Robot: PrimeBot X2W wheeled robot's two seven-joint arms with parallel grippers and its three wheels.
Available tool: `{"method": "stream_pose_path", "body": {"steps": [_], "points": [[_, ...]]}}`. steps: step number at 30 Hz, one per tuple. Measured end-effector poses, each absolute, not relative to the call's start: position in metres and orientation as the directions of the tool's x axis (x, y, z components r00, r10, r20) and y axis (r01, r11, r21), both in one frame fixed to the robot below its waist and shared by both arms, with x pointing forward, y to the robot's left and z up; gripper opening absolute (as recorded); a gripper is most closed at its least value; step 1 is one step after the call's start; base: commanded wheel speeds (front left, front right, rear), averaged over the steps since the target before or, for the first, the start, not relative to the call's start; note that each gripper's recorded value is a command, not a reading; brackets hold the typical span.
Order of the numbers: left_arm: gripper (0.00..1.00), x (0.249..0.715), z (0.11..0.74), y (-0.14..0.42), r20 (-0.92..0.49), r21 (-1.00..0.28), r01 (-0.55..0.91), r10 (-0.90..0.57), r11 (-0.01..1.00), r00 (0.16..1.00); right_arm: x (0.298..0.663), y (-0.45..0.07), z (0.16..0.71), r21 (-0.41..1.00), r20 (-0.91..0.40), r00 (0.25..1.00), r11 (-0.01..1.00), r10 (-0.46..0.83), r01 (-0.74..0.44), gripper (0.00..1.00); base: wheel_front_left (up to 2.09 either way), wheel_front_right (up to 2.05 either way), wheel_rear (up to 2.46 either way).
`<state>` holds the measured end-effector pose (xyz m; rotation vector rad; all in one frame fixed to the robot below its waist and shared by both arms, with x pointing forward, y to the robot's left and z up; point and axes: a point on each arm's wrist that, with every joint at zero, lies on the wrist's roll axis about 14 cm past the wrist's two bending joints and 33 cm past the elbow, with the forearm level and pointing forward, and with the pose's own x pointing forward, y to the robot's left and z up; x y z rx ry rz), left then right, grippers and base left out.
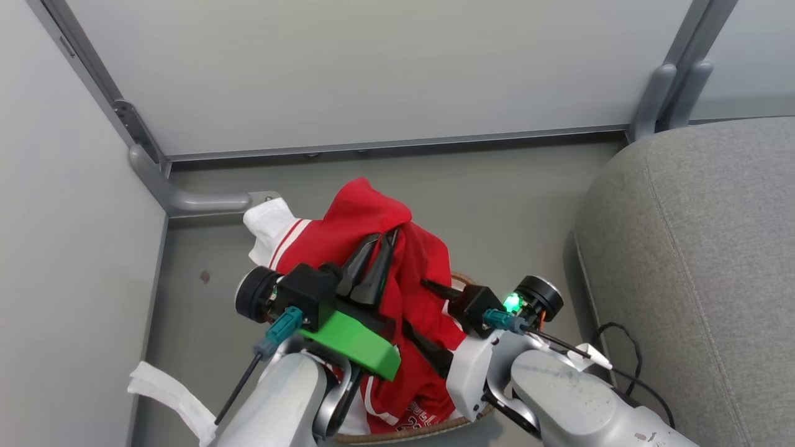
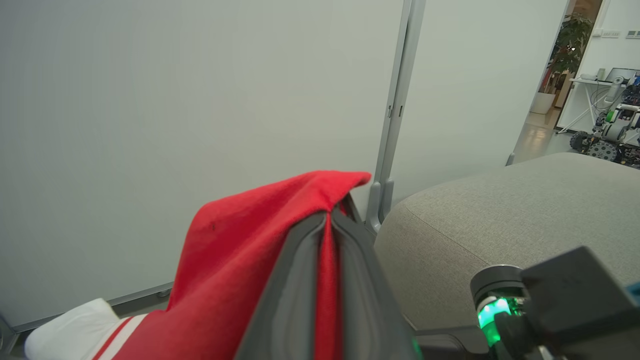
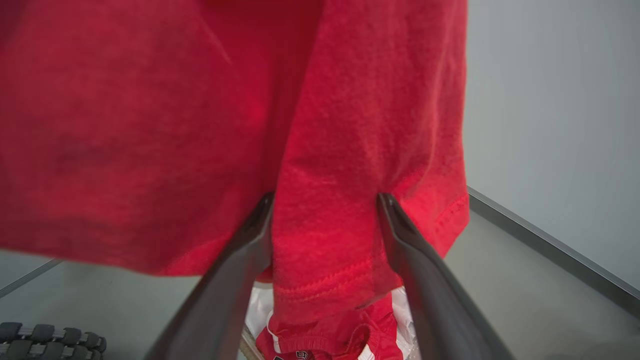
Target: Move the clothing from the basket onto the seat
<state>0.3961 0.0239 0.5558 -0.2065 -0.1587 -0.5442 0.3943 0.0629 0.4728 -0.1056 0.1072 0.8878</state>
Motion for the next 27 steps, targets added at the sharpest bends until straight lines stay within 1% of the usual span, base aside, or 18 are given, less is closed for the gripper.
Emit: {"method": "stream_pose_path", "body": {"steps": [1,2,3,4,5,13,18,21,22,23,24,25,27], "points": [[0.0,0.396,0.556,0.024,0.204,-0.154,0.528,-0.496,0.835,0.844,0.392,0.067,0.47,-0.043,-0.144,0.612,0.613,0.777,-0.789,1.0,0.0,0.0,0.0],[0.0,0.396,0.556,0.023,0.203,-0.155,0.531,-0.499,0.833,0.842,0.391,0.07,0.47,-0.034,-0.144,0.605,0.607,0.783,-0.794,0.81,0.0,0.0,0.0],[0.0,0.396,0.556,0.023,0.203,-0.158,0.531,-0.499,0.832,0.842,0.392,0.072,0.471,-0.028,-0.14,0.602,0.605,0.786,-0.796,0.38,0.0,0.0,0.0],[0.0,0.396,0.555,0.022,0.202,-0.156,0.534,-0.502,0.831,0.841,0.394,0.073,0.473,-0.03,-0.137,0.601,0.603,0.788,-0.797,0.14,0.0,0.0,0.0],[0.0,0.395,0.555,0.022,0.2,-0.156,0.535,-0.504,0.83,0.84,0.397,0.074,0.476,-0.026,-0.13,0.603,0.605,0.787,-0.796,0.0,0.0,0.0,0.0],[0.0,0.399,0.552,0.03,0.19,-0.17,0.51,-0.48,0.843,0.856,0.401,0.078,0.473,0.032,-0.122,0.607,0.614,0.786,-0.789,0.0,0.0,0.0,0.0],[0.0,0.403,0.551,0.034,0.188,-0.175,0.498,-0.468,0.849,0.864,0.403,0.072,0.474,0.064,-0.109,0.632,0.64,0.768,-0.766,0.0,0.0,0.0,0.0],[0.0,0.405,0.55,0.034,0.188,-0.174,0.494,-0.464,0.852,0.866,0.41,0.064,0.484,0.089,-0.071,0.665,0.669,0.743,-0.738,0.0,0.0,0.0,0.0],[0.06,0.406,0.55,0.034,0.187,-0.173,0.491,-0.461,0.854,0.867,0.412,0.061,0.488,0.098,-0.054,0.679,0.681,0.732,-0.726,0.0,0.0,0.0,0.0],[0.41,0.407,0.549,0.035,0.185,-0.173,0.488,-0.458,0.856,0.869,0.414,0.056,0.492,0.107,-0.037,0.694,0.693,0.719,-0.713,0.0,0.0,0.0,0.0],[0.82,0.409,0.549,0.035,0.184,-0.171,0.485,-0.456,0.857,0.871,0.415,0.053,0.495,0.111,-0.024,0.705,0.703,0.709,-0.703,0.0,0.0,0.0,0.0],[1.0,0.409,0.546,0.034,0.176,-0.166,0.485,-0.458,0.859,0.871,0.417,0.047,0.498,0.117,-0.01,0.719,0.715,0.694,-0.689,0.0,0.0,0.0,0.0],[1.0,0.41,0.541,0.033,0.163,-0.167,0.482,-0.458,0.86,0.874,0.418,0.036,0.505,0.136,0.021,0.748,0.739,0.664,-0.66,0.0,0.0,0.0,0.0]]}}
